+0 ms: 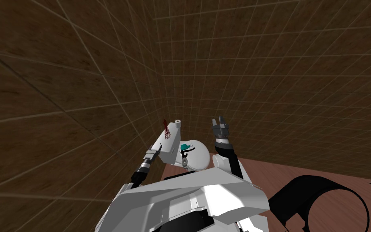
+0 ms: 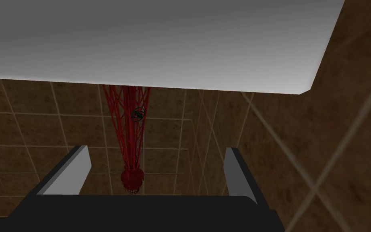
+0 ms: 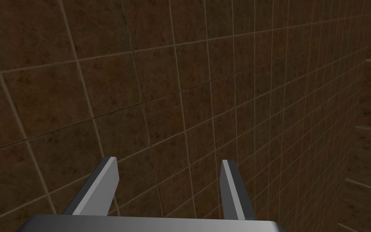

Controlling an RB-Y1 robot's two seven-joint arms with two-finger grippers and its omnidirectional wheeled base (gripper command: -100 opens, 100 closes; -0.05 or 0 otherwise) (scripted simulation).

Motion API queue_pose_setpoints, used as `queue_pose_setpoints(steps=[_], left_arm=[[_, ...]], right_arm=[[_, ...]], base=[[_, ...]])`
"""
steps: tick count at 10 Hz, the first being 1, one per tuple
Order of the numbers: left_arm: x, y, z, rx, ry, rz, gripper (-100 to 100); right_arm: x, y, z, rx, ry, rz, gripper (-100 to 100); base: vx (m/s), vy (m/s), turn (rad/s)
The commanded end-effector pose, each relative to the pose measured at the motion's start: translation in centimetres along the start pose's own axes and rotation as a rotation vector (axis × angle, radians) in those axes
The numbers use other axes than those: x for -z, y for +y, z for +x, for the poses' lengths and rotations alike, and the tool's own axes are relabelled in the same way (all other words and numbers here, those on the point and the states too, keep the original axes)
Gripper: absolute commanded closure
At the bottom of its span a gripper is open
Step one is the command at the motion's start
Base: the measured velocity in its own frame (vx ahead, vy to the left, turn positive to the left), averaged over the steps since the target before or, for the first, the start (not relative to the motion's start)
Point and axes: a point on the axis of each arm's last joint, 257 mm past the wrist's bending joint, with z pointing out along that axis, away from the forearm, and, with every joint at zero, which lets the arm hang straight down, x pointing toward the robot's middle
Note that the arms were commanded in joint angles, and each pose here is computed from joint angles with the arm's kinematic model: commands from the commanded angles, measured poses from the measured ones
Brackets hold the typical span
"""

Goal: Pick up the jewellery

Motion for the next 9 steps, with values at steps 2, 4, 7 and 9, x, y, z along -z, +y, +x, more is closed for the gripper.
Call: queue_pose_setpoints(steps=[2,4,7,9], left_arm=[[0.4,-0.9,3.1,-0.056,0.061,0.005,-100],[0.4,-1.1,3.2,-0.057,0.062,0.005,-100],[-0.9,0.4,3.2,-0.062,0.064,-0.022,-100],[-1.8,1.4,3.1,-0.064,0.064,-0.04,-100]], right_arm=[[0.0,0.0,0.0,0.0,0.0,0.0,0],[0.0,0.0,0.0,0.0,0.0,0.0,0],[0.0,0.0,0.0,0.0,0.0,0.0,0],[0.0,0.0,0.0,0.0,0.0,0.0,0]], base=[[0.005,0.008,-0.022],[0.003,0.004,-0.011],[-0.029,-0.001,-0.092],[-0.056,-0.007,-0.08]])
